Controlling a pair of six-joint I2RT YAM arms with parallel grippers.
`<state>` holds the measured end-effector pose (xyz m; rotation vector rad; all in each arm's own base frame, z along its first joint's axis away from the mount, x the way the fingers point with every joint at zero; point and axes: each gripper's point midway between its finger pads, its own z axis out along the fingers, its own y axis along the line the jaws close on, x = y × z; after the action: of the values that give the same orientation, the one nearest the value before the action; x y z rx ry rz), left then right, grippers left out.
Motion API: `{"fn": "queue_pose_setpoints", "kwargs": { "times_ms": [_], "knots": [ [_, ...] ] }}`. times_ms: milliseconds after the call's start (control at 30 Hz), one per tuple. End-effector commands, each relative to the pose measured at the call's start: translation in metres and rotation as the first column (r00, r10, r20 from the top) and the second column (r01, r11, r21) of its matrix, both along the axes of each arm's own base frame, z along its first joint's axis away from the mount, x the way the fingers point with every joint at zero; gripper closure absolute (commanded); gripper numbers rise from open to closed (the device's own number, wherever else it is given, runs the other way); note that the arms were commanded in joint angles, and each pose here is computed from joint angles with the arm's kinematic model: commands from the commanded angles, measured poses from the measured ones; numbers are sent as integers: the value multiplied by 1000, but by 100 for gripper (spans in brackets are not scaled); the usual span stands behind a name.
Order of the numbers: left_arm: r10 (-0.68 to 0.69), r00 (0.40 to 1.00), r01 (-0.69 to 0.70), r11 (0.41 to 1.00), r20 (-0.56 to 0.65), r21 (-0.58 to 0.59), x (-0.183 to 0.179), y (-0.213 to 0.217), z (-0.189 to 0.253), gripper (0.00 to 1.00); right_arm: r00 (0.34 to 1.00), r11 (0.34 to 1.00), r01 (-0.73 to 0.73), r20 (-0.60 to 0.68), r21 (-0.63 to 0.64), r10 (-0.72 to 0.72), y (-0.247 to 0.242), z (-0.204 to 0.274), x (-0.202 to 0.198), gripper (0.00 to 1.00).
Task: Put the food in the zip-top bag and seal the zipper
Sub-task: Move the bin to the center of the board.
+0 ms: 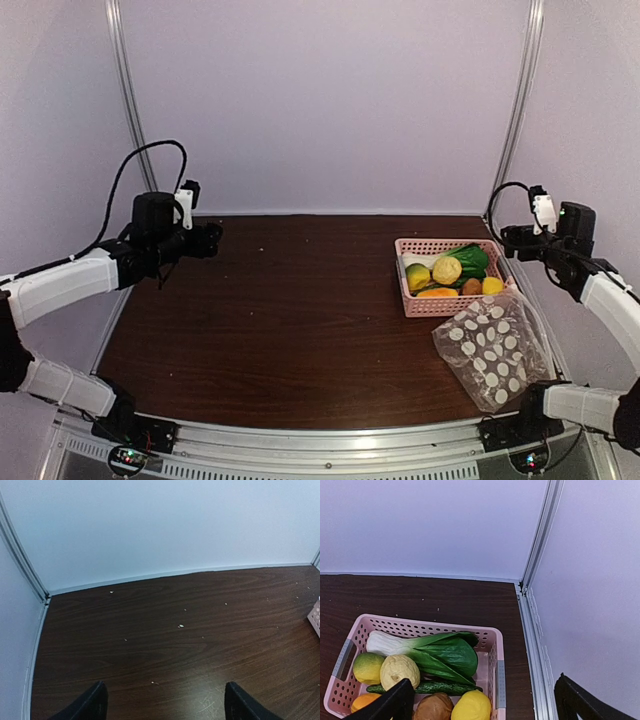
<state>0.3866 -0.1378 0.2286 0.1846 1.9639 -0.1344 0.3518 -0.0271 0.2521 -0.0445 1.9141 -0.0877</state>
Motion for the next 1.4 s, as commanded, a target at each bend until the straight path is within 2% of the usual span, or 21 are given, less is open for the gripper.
{"fn": "queue_pose_setpoints", "kwargs": {
  "times_ms": [0,200,400,500,767,967,1033,1133,1200,1367],
  "knots": [
    [-230,973,229,972,-7,-60,-1,-51,0,19,998,997,-56,-9,-54,56,3,-13,3,1],
    [-520,852,516,854,-70,-63,-39,-135,-19,21,970,969,-229,-105,-91,219,23,-28,10,1],
    [-664,726,656,747,-181,-109,-74,-207,-35,25,886,903,-424,-236,-65,399,57,-42,11,7],
    [-700,687,689,713,-196,-132,-86,-224,-37,26,837,865,-492,-325,-96,440,74,-54,12,11],
    [-627,730,636,769,-274,-67,-83,-211,-68,25,644,719,-693,-491,-49,587,170,-94,10,17],
    [-587,758,602,798,-285,-43,-76,-206,-68,24,531,693,-710,-552,125,643,233,-123,30,26],
    [-571,771,588,808,-283,-28,-74,-203,-68,24,522,704,-692,-565,158,639,244,-131,44,30],
    [-559,782,578,816,-275,-15,-72,-200,-65,24,562,755,-637,-578,154,592,250,-136,71,32],
    [-551,788,573,820,-276,-3,-71,-198,-66,24,581,785,-603,-594,144,556,249,-142,84,40],
    [-548,792,571,821,-269,9,-69,-197,-62,24,558,789,-594,-626,157,545,259,-154,88,45]
  ]
}}
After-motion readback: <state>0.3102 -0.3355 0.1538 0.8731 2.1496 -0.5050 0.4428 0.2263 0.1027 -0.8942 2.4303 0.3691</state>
